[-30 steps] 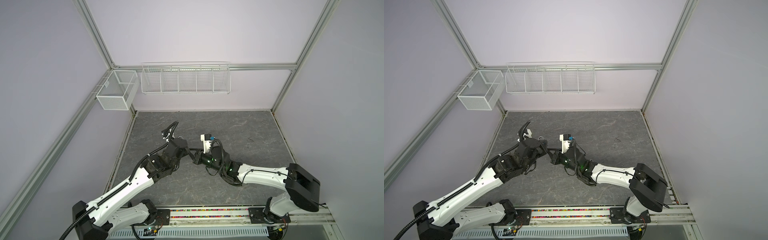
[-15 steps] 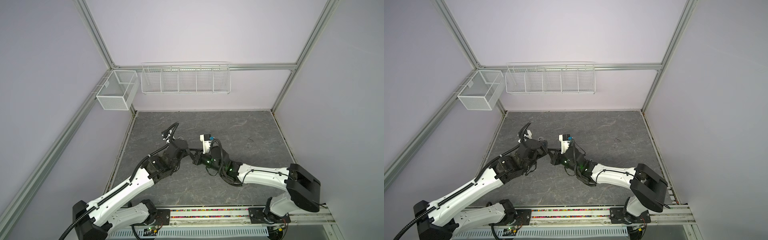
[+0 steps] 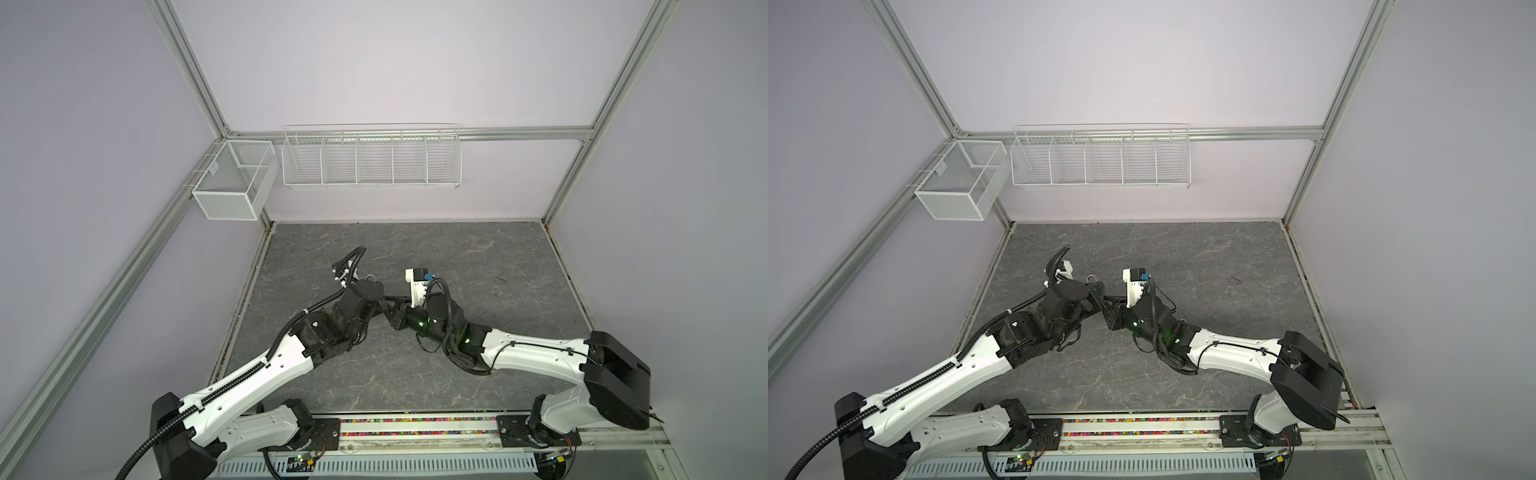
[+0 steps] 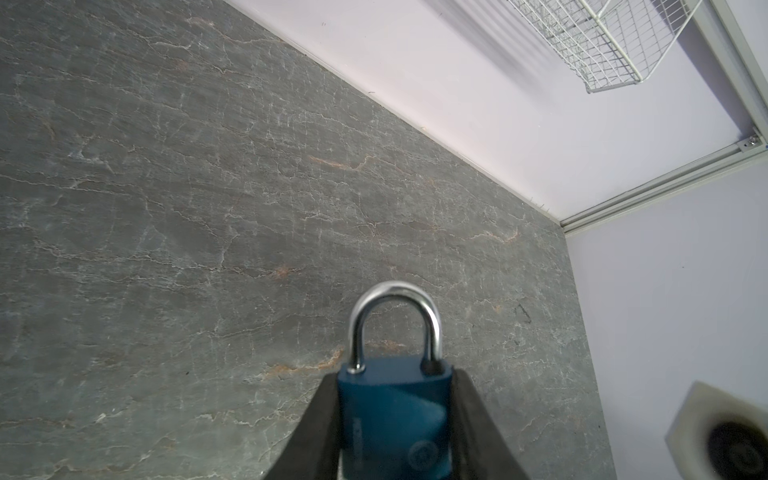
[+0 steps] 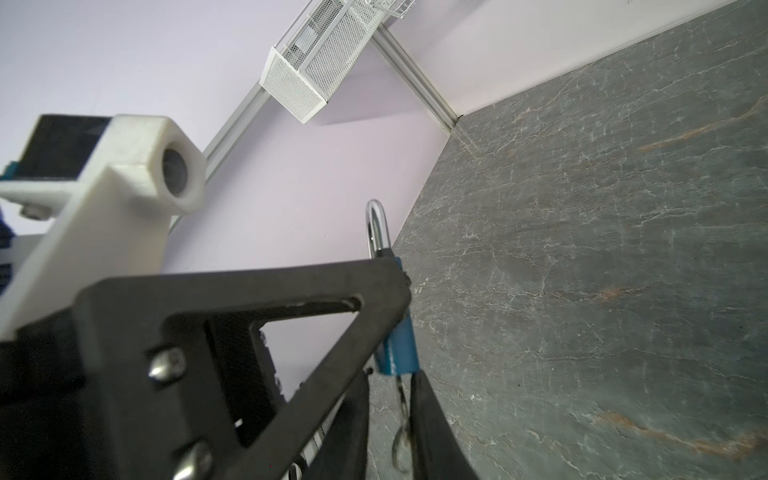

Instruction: Unlock with the key

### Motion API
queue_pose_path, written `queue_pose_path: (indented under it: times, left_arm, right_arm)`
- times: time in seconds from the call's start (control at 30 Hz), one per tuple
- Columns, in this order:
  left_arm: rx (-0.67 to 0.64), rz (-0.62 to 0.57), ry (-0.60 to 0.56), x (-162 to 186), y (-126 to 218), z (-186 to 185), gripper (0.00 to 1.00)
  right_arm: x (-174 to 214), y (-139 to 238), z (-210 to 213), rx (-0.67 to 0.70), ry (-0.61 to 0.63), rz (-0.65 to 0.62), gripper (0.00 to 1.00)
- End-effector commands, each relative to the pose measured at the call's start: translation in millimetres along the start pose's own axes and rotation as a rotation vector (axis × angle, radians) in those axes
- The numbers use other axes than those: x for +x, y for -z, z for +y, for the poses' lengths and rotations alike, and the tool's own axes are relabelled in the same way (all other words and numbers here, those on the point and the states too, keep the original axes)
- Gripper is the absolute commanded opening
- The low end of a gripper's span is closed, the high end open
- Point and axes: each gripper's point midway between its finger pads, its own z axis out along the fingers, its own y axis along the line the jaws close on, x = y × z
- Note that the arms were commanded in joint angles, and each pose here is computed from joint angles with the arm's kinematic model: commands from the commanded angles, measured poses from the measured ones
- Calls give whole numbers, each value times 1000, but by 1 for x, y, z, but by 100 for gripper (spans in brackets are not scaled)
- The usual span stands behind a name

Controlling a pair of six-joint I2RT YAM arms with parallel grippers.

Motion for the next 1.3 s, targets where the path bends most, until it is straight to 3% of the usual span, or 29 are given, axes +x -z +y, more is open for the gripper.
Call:
queue_pose_path:
  times: [0.0,0.73,1.0,1.27]
  left_arm:
    - [28,-36,47,-11,4,-10,0]
    - [67,-46,94,-15,12,-11,0]
    - [144,4,126,-8,22,-17,0]
    - [227,23,163,-5,30,-19,0]
  right_arm:
    - [-6,7,4,-20,-31,-17,22]
    - [2,-2,-8,0,-98,8,9]
    - [-8,0,4,-80,-152,-7,7]
    - [-24,3,19,-205,-293,-1,7]
